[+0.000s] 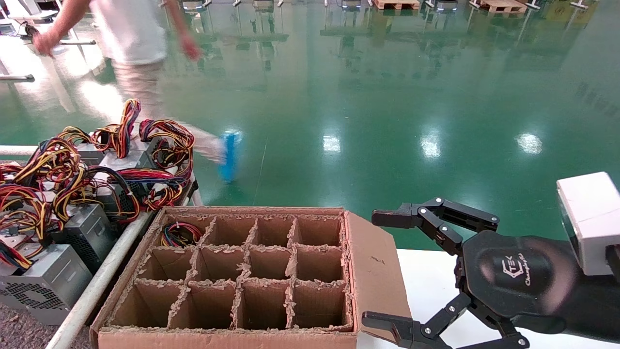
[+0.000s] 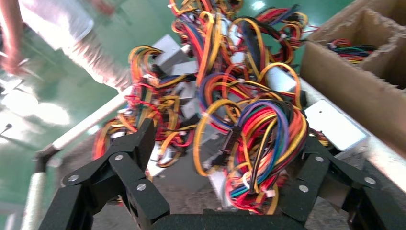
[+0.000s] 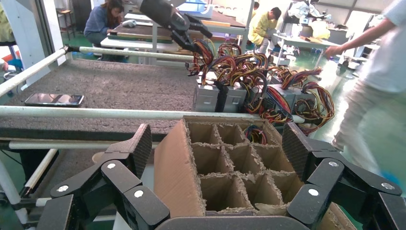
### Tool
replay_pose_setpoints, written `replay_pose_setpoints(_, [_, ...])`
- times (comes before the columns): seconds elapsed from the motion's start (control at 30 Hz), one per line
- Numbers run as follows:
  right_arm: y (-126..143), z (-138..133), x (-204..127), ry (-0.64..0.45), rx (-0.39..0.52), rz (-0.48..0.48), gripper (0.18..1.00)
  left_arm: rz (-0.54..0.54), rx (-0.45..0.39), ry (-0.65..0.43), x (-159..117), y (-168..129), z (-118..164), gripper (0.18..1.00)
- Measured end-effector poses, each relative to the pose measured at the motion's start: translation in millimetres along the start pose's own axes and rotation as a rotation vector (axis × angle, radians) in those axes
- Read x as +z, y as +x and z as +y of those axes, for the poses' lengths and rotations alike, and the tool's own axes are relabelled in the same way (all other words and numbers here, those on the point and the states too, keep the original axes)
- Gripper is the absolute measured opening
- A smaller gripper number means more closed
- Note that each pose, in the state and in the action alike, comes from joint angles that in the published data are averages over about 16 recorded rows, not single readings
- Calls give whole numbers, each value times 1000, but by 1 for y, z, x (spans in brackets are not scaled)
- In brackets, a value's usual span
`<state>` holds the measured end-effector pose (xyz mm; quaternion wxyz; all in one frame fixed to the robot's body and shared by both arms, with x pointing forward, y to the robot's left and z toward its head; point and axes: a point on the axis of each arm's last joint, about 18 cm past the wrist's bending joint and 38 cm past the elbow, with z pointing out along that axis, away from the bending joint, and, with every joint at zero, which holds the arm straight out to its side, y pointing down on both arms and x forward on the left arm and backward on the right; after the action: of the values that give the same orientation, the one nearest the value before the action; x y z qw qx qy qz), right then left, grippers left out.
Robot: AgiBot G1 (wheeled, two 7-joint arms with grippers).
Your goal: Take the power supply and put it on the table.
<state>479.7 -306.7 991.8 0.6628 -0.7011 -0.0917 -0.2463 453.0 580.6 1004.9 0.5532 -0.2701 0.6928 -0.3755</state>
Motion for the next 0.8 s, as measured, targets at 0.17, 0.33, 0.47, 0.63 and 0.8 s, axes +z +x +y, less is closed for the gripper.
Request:
replay_pose_setpoints(0.17, [0,0,0,0,0,0,1000,-21,16,-18,-1,-4,-3,898])
replay_pose_setpoints(0.33, [0,0,0,0,0,0,1000,-31,21,-18,2,-6,-7,956])
replay_pose_setpoints(0.47, [0,0,0,0,0,0,1000,-32,11,15,6,-8,-16,978])
replay_pose_setpoints(0.63, [0,0,0,0,0,0,1000,-28,-29,118,14,-11,-36,994])
replay_pose_setpoints(0.8, [0,0,0,0,0,0,1000,-29,-105,288,24,-19,-61,1000])
